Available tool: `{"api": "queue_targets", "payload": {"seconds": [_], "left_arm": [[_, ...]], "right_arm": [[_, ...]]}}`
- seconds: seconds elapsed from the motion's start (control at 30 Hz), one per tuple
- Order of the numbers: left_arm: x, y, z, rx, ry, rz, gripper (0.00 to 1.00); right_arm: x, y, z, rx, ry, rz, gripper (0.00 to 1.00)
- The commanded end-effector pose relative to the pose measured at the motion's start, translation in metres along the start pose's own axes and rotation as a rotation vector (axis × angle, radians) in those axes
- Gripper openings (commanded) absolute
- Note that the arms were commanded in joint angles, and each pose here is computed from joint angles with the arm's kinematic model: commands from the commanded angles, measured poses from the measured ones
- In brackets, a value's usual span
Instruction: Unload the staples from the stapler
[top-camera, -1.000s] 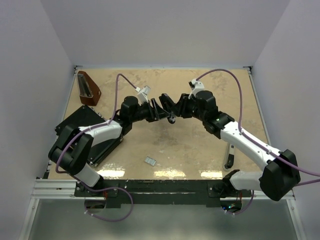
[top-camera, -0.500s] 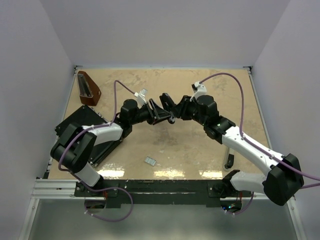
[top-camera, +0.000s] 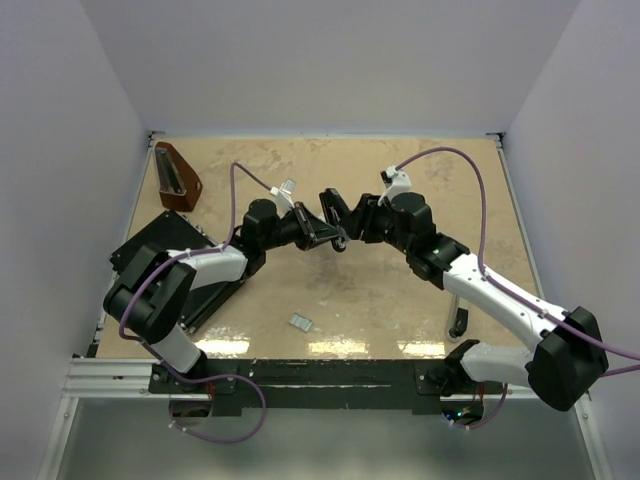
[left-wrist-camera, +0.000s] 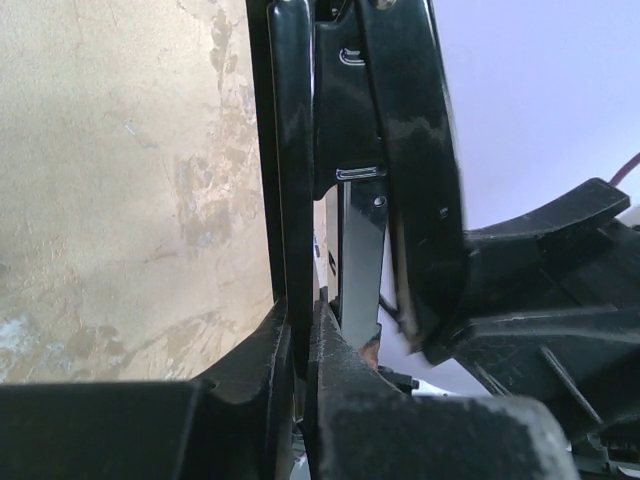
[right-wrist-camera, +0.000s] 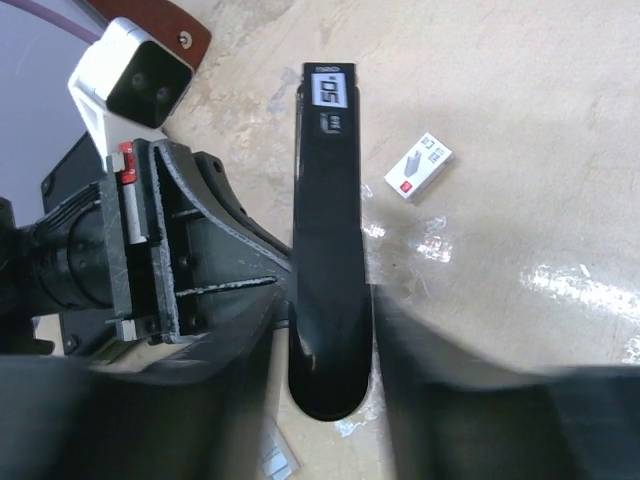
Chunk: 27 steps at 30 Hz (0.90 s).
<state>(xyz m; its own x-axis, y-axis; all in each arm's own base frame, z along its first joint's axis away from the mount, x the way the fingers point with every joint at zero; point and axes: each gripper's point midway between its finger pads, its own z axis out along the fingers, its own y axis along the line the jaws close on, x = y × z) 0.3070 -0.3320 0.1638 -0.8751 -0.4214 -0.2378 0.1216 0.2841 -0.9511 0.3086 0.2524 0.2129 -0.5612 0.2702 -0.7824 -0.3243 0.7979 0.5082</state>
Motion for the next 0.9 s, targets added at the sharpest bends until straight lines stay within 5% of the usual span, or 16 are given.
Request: {"api": "queue_targets", "payload": {"seconds": [0.0,0.17,0.63,0.77,0.87], "left_arm": [[-0.005,-0.038,-0.001,0.115,-0.014,0.077,0.0],[-0.011,-0.05,-0.007,0.108,-0.04,0.082,0.0],[-0.014,-0.074,-0.013,0.172,-0.061,0.068,0.0],[-0.013,-0.068,-0.012,0.143,-0.063,0.082,0.0],[-0.015,-0.053,-0.007,0.068,-0.076,0.17,0.0]], "right_arm": [[-0.036,0.03,-0.015,-0.115,-0.13,-0.085,0.58],[-0.038,0.035,-0.034,-0.174,-0.194,-0.126,0.69],[0.0,0.024,-0.013,-0.213,-0.138,-0.032,0.64],[0.003,0.022,-0.005,-0.201,-0.133,0.008,0.47],[0.003,0.005,-0.001,-0.104,-0.134,0.037,0.21]]}}
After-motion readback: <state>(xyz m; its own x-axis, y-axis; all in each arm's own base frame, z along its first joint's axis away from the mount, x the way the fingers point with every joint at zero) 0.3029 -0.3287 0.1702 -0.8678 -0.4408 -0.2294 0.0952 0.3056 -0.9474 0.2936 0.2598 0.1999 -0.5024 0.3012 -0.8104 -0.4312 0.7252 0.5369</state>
